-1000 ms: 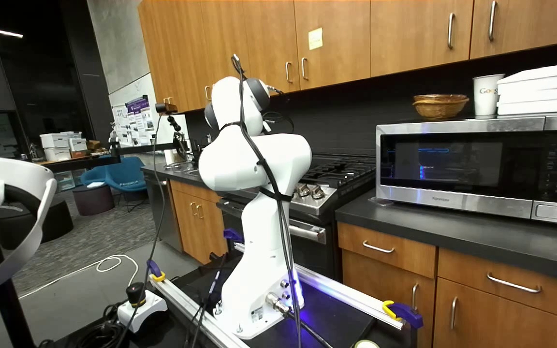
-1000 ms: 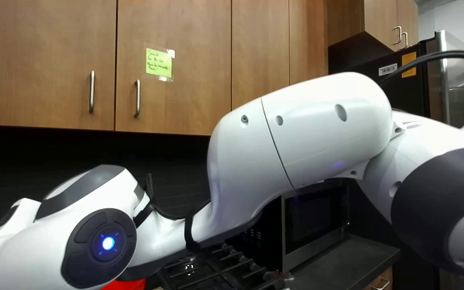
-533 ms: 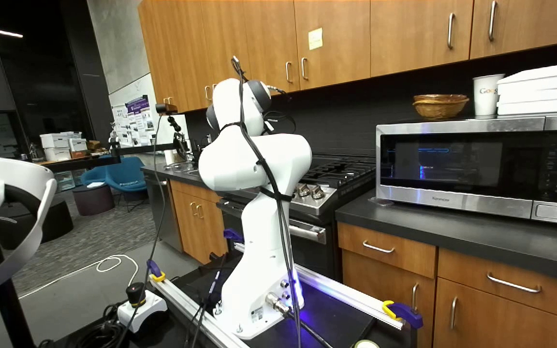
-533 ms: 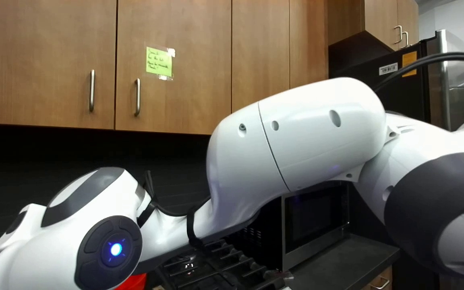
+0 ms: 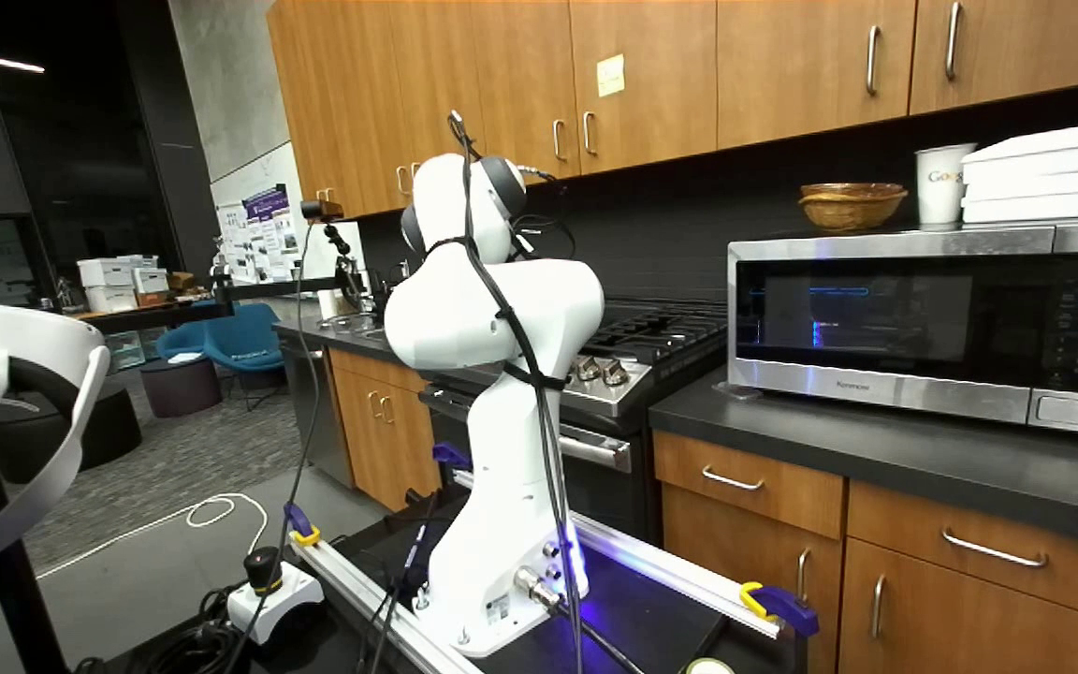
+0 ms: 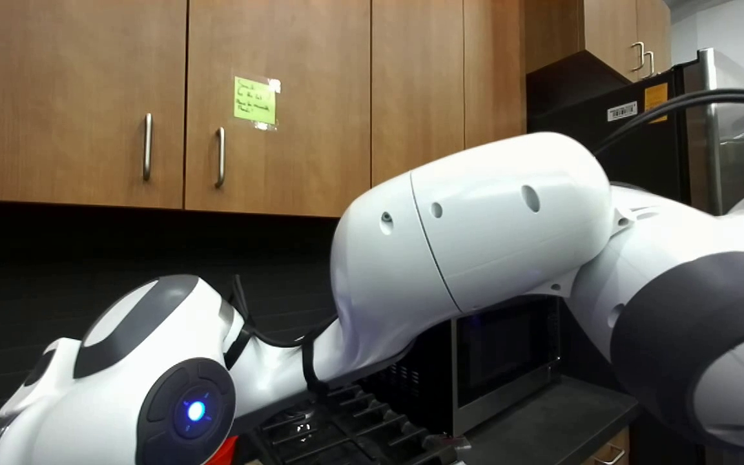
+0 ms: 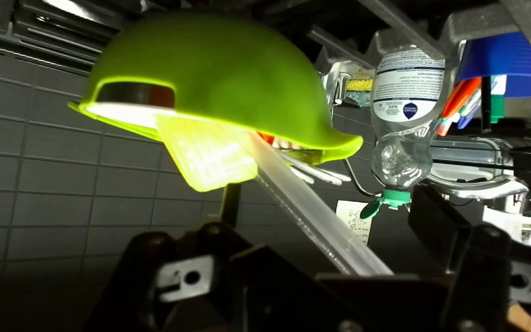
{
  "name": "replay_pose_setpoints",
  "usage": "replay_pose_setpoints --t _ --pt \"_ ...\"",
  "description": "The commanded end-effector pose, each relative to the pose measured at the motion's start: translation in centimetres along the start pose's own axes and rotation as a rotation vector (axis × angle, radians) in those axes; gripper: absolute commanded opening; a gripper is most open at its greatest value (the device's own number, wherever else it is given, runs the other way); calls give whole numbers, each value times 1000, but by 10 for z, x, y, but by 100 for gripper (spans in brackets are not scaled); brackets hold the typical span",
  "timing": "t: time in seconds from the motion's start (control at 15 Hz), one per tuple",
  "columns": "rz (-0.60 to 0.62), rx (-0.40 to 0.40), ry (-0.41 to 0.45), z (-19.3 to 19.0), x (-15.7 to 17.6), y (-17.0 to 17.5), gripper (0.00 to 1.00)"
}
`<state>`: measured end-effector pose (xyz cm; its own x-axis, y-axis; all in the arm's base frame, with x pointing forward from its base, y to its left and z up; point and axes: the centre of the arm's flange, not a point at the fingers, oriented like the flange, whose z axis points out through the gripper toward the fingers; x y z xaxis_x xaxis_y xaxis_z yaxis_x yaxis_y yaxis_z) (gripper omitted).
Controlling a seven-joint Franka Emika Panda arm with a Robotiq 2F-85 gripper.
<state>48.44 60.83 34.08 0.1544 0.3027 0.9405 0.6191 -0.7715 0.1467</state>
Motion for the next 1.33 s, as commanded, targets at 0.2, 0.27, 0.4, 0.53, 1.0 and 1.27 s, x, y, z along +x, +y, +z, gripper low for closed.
replay_pose_setpoints --t 0.2,0.27,0.4,0.53,1.0,1.27 --pt "68 34 49 -12 11 -7 100" --pt "76 38 54 -11 13 -9 100" --pt "82 44 60 -10 15 -13 100" --pt "88 48 60 -9 14 -16 100" --pt "59 46 58 4 -4 -19 100" --pt "56 40 73 13 -4 -20 100"
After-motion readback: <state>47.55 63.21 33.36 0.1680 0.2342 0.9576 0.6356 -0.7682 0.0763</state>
